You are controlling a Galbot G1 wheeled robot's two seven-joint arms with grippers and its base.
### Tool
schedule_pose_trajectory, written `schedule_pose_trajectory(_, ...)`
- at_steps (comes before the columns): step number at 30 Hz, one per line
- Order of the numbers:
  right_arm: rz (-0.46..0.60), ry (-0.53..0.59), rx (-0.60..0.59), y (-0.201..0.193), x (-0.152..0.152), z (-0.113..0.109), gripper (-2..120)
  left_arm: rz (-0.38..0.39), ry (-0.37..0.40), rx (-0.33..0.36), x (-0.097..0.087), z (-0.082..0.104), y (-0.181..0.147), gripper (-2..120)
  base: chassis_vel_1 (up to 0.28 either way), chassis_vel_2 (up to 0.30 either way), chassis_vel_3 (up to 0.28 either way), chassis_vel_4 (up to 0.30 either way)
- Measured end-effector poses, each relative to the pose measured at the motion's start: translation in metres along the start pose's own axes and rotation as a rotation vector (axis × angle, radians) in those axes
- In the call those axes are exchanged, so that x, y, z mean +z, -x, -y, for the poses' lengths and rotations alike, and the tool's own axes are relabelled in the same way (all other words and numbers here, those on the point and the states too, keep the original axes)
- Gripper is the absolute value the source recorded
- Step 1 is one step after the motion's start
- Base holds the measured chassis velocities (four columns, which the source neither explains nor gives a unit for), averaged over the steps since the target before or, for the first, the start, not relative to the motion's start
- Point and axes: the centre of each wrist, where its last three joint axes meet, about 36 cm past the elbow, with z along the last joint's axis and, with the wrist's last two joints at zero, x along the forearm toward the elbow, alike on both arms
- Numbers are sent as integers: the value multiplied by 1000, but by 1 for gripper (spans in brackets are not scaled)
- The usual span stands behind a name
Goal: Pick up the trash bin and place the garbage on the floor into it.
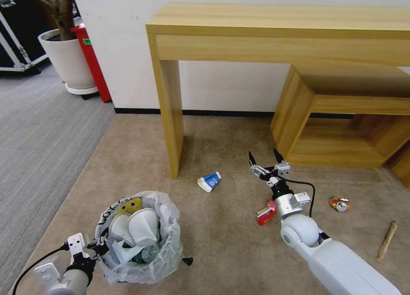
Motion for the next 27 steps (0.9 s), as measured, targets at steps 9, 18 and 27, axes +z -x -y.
schedule_pose_trajectory(9,21,-16,4,1,1,1,100,6,-6,-16,-1,1,0,1,0,0,0,0)
schedule_pose_trajectory(18,8,-30,-4,0,0,3,100,9,-11,-16,-2,3,-2,1,0,0,0,0)
schedule_pose_trajectory(27,4,-36,-11,-1,0,3,100,9,-15,-19,-1,4,-4,1,0,0,0,0)
